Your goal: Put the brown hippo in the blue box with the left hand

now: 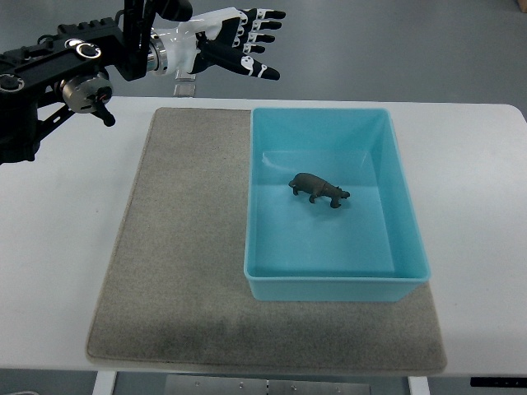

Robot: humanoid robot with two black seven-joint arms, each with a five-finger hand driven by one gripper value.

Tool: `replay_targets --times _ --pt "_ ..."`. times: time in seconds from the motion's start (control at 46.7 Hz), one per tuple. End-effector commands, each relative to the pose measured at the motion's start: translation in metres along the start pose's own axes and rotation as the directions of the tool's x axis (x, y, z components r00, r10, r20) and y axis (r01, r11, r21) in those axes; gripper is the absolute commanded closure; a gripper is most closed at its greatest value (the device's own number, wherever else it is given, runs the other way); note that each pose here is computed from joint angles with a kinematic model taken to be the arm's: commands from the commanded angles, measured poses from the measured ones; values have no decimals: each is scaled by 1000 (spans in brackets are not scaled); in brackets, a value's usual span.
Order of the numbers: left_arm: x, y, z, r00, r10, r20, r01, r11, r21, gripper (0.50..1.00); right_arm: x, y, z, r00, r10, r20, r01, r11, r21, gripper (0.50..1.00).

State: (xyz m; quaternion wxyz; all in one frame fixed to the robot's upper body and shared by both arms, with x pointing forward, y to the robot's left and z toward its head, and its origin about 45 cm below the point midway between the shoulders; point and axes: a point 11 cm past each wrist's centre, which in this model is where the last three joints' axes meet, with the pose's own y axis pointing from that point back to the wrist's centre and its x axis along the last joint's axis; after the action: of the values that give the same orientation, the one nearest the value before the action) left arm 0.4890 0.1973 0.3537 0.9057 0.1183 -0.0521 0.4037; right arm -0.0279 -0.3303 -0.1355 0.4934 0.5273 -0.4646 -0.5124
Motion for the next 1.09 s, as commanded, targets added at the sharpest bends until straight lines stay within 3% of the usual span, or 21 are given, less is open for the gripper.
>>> replay_targets --times 0.0,0.193,0.45,0.771,1.071 --pt "14 10 -6 993 29 -110 -30 999 -12 500 0 0 0 1000 1 0 -1 1000 0 564" --pt "37 28 -31 949 28 -314 -42 998 -37 500 0 0 0 1000 1 0 -1 1000 0 564" --pt "74 58 -63 846 101 -524 -173 981 -90 500 0 0 0 1000 -1 0 1 1000 0 564" --pt "79 81 -104 735 150 -661 -226 974 -31 500 0 0 0 1000 1 0 -1 1000 0 564" --pt "91 103 -120 663 176 -728 -306 951 -49 500 0 0 0 1000 1 0 -1 1000 0 564"
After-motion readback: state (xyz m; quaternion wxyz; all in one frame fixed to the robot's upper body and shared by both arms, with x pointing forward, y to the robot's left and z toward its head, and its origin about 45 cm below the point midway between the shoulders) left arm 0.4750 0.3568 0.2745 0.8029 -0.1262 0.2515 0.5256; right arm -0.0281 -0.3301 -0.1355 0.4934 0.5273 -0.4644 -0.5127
